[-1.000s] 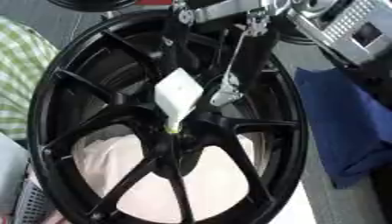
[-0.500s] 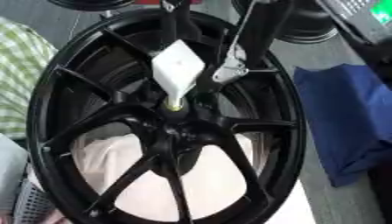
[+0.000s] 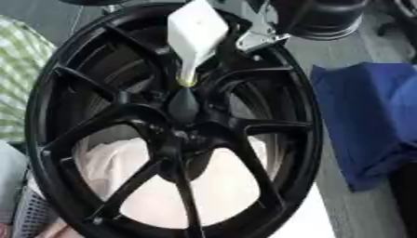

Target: Pull the pin out of the wheel hub.

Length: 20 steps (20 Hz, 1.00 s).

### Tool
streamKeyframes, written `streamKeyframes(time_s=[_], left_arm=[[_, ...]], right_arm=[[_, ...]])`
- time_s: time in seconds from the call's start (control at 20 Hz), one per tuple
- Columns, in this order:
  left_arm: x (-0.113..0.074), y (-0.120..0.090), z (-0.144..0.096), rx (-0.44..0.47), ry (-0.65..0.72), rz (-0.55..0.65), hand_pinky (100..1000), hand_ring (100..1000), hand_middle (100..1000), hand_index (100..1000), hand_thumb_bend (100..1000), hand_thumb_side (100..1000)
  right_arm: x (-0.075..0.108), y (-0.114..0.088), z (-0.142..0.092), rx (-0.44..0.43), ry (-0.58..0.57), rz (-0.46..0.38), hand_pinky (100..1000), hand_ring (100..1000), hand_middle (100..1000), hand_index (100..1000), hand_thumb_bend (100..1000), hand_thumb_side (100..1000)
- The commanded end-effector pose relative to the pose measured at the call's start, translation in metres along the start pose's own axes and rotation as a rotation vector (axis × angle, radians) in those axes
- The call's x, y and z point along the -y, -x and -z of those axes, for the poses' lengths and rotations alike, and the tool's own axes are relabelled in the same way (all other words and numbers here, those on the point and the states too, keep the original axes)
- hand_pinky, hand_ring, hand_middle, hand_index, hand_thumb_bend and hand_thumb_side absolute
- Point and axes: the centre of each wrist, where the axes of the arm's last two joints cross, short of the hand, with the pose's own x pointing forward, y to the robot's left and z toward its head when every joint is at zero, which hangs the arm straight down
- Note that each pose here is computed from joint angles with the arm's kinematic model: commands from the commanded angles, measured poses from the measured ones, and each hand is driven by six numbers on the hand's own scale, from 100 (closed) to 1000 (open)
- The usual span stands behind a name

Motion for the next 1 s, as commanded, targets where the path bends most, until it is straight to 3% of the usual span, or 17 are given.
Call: streamKeyframes(time_s=[0.05, 0.65, 0.75, 1.0], left_arm=[[-0.006, -0.006, 0.003, 0.027, -0.004, 0.027, 712, 743, 607, 685, 308, 752], [-0.007, -0.007, 0.003, 0.030, -0.015, 0.029, 712, 744, 607, 685, 307, 751], [-0.008, -0.007, 0.003, 0.032, -0.019, 0.030, 712, 744, 607, 685, 307, 751], [-0.010, -0.008, 0.003, 0.035, -0.036, 0.033, 712, 744, 607, 685, 307, 750]], right_arm=[[0.011, 0.004, -0.019, -0.037, 0.045, -0.005, 764, 656, 389, 454, 424, 173], [-0.002, 0.041, -0.087, -0.221, 0.194, 0.105, 770, 663, 381, 447, 392, 167], [-0.008, 0.051, -0.103, -0.281, 0.228, 0.131, 771, 664, 380, 446, 387, 166], [-0.032, 0.094, -0.152, -0.524, 0.334, 0.211, 771, 665, 381, 446, 389, 159]])
